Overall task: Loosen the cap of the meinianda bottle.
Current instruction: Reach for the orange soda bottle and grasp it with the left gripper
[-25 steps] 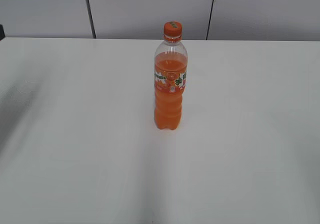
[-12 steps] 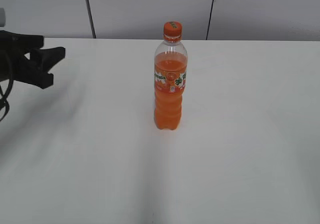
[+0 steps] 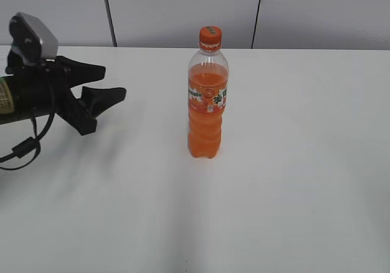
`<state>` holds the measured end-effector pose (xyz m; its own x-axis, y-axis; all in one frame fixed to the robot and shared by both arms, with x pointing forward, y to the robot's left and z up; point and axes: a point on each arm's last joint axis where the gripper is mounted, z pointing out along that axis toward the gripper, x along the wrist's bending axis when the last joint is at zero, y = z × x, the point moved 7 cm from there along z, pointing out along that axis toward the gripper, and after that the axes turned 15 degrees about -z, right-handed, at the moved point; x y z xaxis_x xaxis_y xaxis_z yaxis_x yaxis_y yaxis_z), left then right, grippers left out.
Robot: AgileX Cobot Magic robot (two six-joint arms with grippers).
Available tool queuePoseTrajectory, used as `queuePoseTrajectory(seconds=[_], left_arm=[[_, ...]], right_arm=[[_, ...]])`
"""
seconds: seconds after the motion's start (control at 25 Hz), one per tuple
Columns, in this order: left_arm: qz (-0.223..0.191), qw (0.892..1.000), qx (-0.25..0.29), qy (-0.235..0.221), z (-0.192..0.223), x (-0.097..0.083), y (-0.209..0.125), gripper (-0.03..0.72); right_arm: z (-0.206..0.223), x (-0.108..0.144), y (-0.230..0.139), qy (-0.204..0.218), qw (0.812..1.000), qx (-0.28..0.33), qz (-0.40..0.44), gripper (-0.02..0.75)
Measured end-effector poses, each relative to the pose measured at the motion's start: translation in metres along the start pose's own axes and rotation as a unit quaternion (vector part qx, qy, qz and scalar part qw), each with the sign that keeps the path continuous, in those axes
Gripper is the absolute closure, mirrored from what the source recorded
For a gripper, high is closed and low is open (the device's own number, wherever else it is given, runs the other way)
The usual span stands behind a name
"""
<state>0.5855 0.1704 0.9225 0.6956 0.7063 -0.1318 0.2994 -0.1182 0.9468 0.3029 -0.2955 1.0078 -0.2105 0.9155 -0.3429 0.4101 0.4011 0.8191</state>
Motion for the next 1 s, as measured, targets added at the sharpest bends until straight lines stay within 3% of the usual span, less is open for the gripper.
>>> queuePoseTrajectory(seconds=[0.32, 0.68, 1.0], left_arm=[[-0.024, 0.995, 0.041, -0.085, 0.041, -0.024, -0.012, 0.12], [0.01, 0.983, 0.084, -0.162, 0.078, -0.05, -0.035, 0.102], [0.008, 0.977, 0.092, -0.191, 0.101, -0.063, -0.037, 0.102]], right_arm=[[0.0, 0.0, 0.0, 0.0, 1.0, 0.0, 0.0, 0.234], [0.0, 0.0, 0.0, 0.0, 1.0, 0.0, 0.0, 0.234], [0.0, 0.0, 0.0, 0.0, 1.0, 0.0, 0.0, 0.234]])
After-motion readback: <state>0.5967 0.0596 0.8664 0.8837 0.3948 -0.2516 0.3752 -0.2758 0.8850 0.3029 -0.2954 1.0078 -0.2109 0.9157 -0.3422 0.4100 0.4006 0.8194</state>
